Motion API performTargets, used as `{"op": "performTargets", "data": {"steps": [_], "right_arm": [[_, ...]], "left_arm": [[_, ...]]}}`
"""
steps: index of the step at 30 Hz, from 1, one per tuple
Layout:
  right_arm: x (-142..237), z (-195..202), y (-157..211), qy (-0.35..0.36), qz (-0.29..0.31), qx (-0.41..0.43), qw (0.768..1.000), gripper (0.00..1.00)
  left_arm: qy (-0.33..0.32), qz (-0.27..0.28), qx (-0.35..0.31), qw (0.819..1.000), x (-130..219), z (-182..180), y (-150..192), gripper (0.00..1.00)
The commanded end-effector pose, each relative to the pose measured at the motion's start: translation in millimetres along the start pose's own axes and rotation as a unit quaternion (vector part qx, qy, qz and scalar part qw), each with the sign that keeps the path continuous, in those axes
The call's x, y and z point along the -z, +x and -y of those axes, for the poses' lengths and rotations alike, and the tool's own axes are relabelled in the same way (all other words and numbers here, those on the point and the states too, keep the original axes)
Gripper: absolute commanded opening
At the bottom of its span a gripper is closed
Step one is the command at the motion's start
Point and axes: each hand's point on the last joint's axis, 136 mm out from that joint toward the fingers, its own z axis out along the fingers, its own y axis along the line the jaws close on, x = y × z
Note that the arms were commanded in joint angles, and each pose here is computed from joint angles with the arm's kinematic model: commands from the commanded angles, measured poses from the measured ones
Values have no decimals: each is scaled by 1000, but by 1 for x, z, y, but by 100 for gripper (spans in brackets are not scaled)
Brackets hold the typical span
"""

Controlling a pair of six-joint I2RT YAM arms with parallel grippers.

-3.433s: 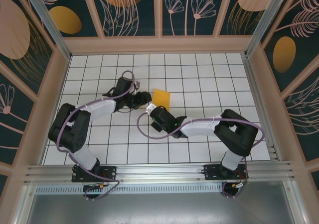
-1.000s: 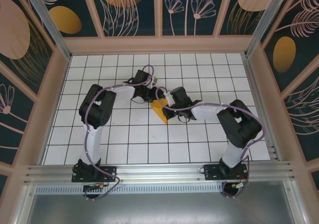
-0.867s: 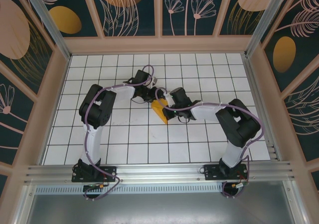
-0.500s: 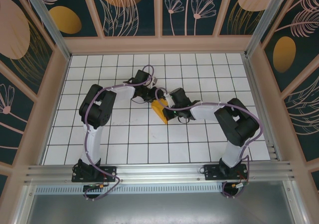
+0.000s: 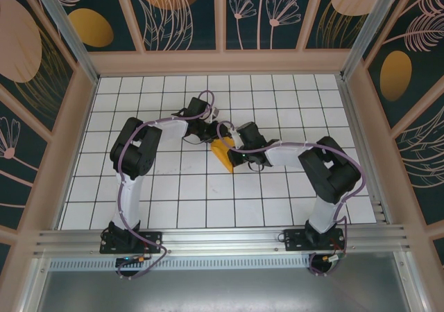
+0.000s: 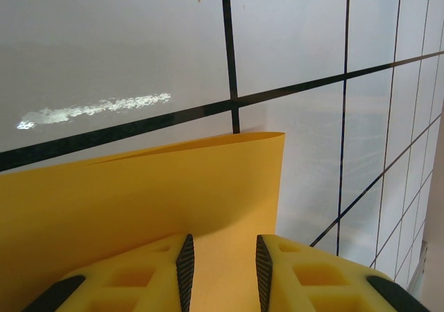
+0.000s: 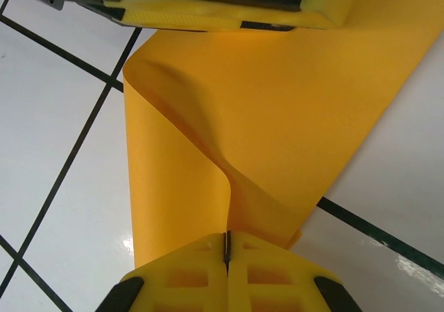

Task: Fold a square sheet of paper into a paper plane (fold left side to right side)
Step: Third fold the triangle at the center of the table.

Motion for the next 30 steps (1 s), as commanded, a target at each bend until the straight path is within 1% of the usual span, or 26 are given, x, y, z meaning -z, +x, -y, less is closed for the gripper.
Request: {"op": "performTargets", "data": {"steps": [1,11,23,26,30], "right_arm": [[-3,6,-5,9,-2,-9,1000,0],[-6,8,-5,15,-8,-7,1000,0],[-9,14,18,24,-41,-16,999,0],[-10,15,26,25,-49,-20,998,0],[-12,18,34,38,-68,-15,997,0]], "left_arm": [[-50,-36,18,998,-21,-37,28,33],[-49,-37,19,998,-21,-36,28,33],[-45,-34,14,998,-18,-31,27,33],[-40,-28,6,999,-13,-23,21,36],[-31,-16,-16,999,0,-2,5,40]]}}
